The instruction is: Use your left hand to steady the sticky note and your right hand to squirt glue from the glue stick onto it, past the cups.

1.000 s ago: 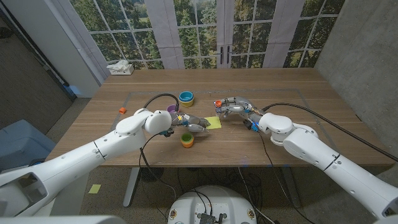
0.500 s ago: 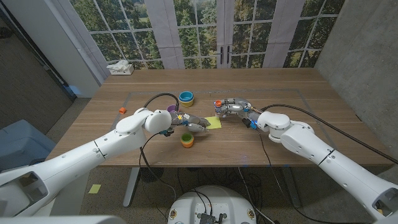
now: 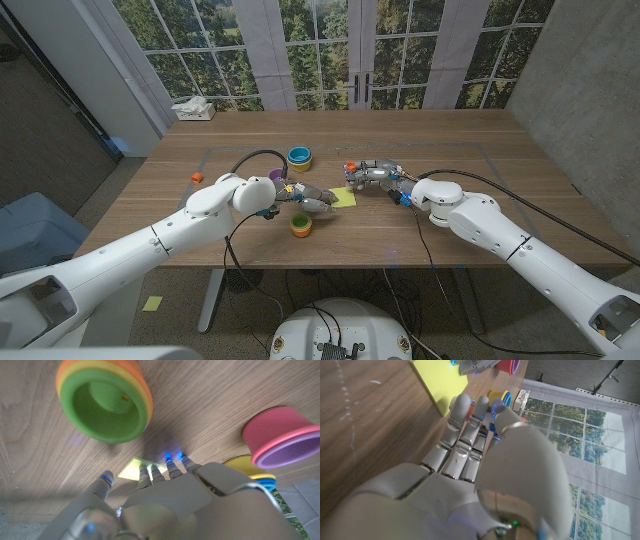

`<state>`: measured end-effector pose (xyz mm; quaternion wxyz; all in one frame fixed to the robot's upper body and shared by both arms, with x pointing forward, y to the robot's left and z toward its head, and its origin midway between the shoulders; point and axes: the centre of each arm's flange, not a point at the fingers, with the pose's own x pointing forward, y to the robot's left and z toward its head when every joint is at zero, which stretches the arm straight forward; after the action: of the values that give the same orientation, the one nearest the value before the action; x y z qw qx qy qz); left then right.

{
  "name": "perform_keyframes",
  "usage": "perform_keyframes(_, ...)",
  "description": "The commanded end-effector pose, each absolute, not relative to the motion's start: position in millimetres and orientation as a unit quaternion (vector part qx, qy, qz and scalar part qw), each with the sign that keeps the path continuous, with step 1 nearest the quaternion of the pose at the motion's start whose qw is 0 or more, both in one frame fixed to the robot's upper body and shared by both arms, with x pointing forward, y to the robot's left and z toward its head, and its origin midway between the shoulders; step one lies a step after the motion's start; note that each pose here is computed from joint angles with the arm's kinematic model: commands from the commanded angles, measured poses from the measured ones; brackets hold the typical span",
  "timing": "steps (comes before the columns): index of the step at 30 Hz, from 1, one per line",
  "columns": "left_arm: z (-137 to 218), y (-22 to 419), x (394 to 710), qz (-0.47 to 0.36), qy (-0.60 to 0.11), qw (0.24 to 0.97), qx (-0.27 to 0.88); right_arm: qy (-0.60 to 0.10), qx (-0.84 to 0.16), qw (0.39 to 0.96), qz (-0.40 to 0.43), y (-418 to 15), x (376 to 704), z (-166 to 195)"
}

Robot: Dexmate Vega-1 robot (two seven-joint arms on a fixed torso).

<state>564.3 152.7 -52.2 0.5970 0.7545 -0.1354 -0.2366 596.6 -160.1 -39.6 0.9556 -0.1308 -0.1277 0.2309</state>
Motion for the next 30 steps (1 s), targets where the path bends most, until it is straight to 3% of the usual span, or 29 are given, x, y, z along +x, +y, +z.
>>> perform_keyframes(1,-52,153,565,-0.237,-0.135,0.596,0.755,-0.121,-0.133,0.958,0.225,-156,607,-43)
perform_keyframes(30,-50,151,570,-0.234,-0.123,0.597,0.758,-0.093,-0.139,0.96,0.224,-158,607,-59)
